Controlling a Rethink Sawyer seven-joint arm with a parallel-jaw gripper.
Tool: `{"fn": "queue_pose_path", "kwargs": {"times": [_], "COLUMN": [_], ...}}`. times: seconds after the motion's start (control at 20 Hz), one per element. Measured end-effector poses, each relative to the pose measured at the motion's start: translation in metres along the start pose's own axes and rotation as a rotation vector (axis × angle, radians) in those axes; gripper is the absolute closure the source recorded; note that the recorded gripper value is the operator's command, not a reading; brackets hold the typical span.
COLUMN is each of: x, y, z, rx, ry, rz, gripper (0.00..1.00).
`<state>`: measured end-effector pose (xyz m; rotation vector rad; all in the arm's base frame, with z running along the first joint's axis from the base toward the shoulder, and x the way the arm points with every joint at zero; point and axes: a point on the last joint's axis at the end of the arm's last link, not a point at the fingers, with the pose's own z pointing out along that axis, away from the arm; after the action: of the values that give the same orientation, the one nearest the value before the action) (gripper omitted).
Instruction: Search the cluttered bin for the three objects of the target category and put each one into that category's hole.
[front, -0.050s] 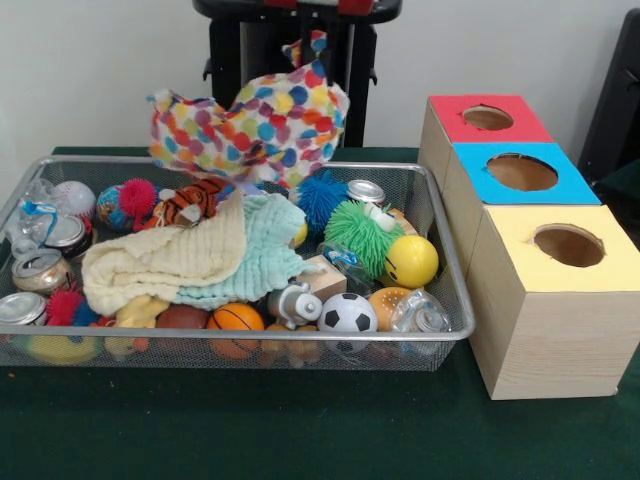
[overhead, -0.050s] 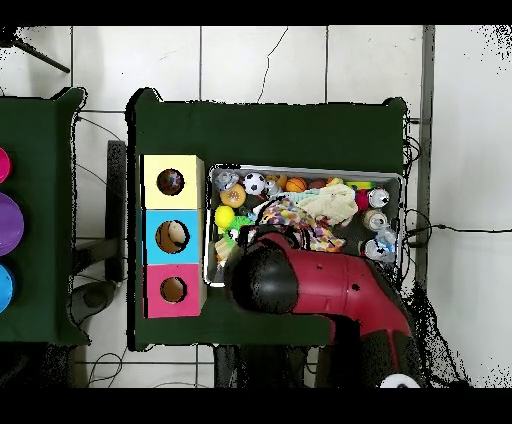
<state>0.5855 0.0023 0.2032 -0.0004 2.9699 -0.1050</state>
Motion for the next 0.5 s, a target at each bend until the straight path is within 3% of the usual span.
{"fn": "queue_pose_path", "kwargs": {"times": [0.15, 0.5], "x": [-0.004, -0.007], "y": [0.030, 0.075], "z": [-0.010, -0.018], "rx": [-0.032, -0.074], "ry": [0.008, 0.008], "rz": [-0.007, -0.029], "gripper": [1.00, 1.00]}}
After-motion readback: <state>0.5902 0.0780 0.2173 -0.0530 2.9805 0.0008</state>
